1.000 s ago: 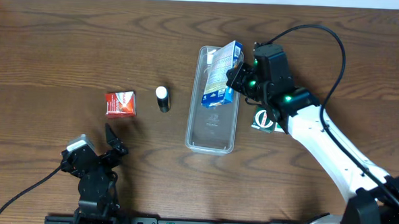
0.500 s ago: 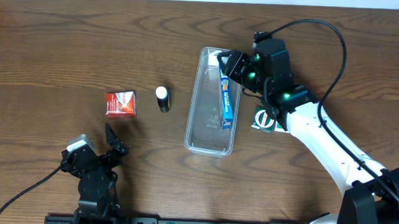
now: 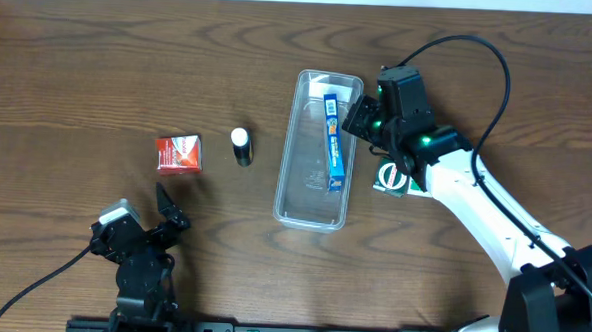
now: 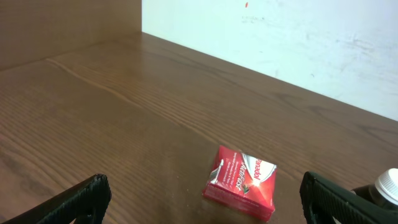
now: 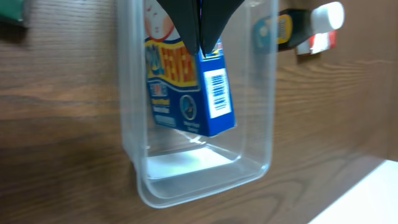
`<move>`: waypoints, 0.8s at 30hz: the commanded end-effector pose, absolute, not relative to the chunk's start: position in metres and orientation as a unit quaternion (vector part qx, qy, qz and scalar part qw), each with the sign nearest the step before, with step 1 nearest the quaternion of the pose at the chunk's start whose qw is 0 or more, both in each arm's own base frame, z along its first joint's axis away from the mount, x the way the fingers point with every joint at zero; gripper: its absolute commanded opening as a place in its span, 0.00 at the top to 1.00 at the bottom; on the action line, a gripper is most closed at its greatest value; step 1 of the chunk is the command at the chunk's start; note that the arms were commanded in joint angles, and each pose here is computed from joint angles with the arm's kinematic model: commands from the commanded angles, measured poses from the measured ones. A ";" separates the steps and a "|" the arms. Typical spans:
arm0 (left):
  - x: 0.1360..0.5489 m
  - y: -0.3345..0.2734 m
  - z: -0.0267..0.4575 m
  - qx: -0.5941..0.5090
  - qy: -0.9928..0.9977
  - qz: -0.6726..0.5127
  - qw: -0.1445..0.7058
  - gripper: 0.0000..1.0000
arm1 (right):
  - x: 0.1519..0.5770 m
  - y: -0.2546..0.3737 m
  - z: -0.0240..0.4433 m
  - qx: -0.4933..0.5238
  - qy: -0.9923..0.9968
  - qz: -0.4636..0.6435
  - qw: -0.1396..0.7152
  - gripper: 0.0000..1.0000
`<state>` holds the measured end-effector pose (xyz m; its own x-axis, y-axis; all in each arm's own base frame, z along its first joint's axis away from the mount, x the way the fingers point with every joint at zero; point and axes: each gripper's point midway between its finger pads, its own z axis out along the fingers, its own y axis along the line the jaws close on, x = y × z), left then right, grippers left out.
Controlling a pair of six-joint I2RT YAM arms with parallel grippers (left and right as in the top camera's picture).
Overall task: Pack container
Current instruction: 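Lower the blue box flat into the container and release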
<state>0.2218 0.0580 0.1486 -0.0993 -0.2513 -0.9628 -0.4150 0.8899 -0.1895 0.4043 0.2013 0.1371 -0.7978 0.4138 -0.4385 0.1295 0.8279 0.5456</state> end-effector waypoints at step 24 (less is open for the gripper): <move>0.221 0.061 0.137 -0.227 0.745 0.077 0.623 0.02 | 0.383 0.307 0.113 -0.133 0.873 0.403 0.240 0.99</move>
